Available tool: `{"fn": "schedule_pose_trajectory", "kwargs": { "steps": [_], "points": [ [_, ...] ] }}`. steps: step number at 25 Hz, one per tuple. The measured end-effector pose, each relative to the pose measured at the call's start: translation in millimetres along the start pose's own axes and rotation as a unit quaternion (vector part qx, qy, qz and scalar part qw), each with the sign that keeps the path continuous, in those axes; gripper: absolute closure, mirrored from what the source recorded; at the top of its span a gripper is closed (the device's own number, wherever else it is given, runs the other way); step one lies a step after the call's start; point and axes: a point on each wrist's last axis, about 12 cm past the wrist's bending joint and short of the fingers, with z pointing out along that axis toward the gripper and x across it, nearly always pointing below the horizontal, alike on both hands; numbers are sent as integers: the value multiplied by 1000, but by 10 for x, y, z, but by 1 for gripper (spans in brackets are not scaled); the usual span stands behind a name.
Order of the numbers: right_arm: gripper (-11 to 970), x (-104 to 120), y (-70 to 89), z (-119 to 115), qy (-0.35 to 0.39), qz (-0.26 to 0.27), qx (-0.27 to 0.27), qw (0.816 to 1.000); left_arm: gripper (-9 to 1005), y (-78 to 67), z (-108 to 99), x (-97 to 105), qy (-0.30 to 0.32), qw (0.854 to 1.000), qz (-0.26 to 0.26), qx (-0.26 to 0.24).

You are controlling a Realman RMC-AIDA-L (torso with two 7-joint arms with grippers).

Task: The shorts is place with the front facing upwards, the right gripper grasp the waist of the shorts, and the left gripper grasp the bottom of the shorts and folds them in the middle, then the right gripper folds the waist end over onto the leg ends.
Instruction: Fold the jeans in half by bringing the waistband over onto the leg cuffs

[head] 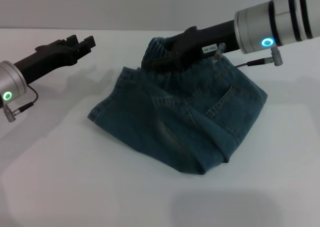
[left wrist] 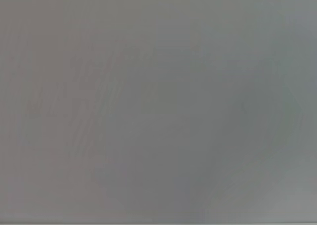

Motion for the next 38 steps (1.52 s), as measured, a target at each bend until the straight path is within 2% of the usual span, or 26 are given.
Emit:
{"fn": "schedule_pose_trajectory", "kwargs": {
  "steps": [9, 14, 24, 34, 38],
  "points": [
    [435, -53, 119, 241, 51, -106, -6, 993, 434, 3, 19, -15, 0, 1000, 3, -3],
    [230, -81, 174, 394, 81, -166, 0, 983, 433, 38, 35, -46, -5, 1000, 13, -18],
    [226, -177, 253, 560, 101, -268, 13, 958, 434, 110, 48, -99, -15, 999, 23, -46],
    [227, -159, 398, 774, 151, -377, 17, 914, 432, 155, 36, -90, -12, 997, 29, -64],
    [227, -160, 428, 814, 152, -401, 29, 903, 431, 170, 25, -74, -11, 997, 27, -69]
  ]
}}
